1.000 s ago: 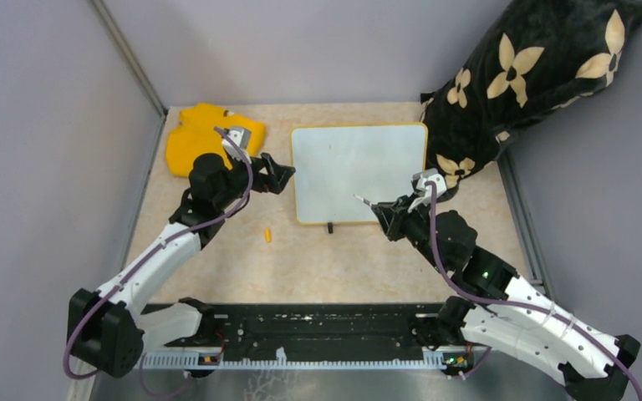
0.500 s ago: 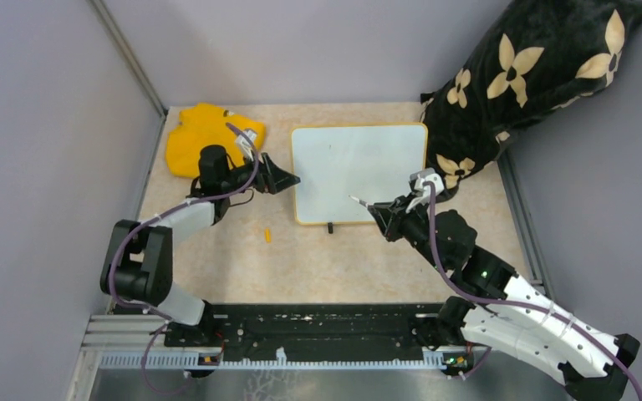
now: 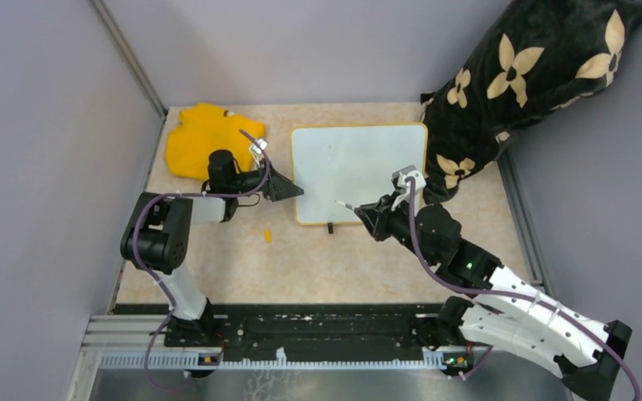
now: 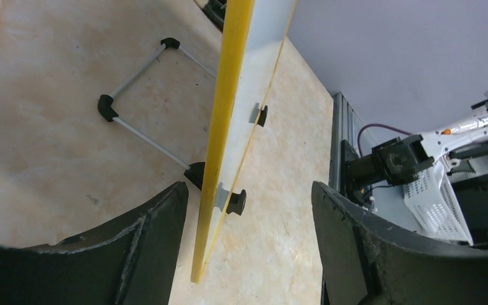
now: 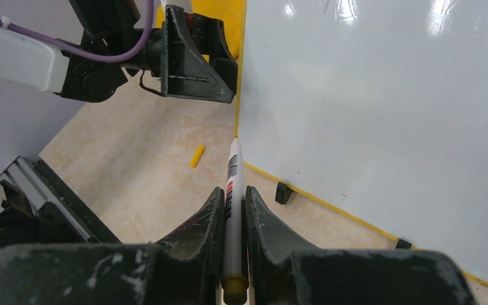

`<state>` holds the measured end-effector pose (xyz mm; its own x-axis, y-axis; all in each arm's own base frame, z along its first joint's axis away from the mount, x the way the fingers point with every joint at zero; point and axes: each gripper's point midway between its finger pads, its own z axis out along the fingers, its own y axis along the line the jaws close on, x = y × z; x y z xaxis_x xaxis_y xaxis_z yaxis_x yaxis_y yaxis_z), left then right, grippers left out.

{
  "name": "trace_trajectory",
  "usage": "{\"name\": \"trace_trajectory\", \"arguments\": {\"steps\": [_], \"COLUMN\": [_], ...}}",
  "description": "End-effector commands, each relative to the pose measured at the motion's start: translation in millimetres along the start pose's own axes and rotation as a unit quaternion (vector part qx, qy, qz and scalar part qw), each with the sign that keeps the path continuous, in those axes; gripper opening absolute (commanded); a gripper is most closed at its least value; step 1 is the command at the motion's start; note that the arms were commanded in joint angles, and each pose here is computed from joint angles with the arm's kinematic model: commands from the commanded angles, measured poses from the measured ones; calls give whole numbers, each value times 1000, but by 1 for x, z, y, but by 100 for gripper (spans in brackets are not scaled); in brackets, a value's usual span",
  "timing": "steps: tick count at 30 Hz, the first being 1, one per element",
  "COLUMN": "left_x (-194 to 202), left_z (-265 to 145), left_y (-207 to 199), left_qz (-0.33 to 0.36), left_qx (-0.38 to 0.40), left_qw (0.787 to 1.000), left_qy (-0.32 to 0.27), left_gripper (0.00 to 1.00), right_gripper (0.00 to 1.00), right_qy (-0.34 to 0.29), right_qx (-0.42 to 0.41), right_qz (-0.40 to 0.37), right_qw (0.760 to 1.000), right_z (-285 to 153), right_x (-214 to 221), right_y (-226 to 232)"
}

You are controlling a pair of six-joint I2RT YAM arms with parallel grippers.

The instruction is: Write a sentence on the whiteboard

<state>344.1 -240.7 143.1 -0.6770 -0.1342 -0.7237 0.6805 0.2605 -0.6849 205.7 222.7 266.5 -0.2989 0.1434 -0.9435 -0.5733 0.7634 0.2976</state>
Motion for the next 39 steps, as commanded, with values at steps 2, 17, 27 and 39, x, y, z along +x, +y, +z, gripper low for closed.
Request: {"name": "trace_trajectory", "arguments": {"steps": [2, 17, 27, 39], "left_x": [-4, 24, 34, 40], "left_z": [-3, -3, -2, -3], "left_y": [-11, 11, 18, 25], "left_qz": [52, 48, 37, 35], "left_qx": [51, 41, 39, 29], "left_qw": [997, 998, 999, 999], "left_qy": [-12, -12, -7, -10], "left_gripper": [73, 56, 35, 24], "right_gripper": [0, 0, 0, 0], "right_qy": [-46, -48, -48, -45], "right_qx": [-31, -35, -40, -44], "right_qz": [17, 32, 33, 22], "right_qw": [998, 998, 997, 998], "right_z": [4, 12, 24, 34], "right_x": [-32, -32, -34, -33], "right_y": [18, 22, 31, 43]}}
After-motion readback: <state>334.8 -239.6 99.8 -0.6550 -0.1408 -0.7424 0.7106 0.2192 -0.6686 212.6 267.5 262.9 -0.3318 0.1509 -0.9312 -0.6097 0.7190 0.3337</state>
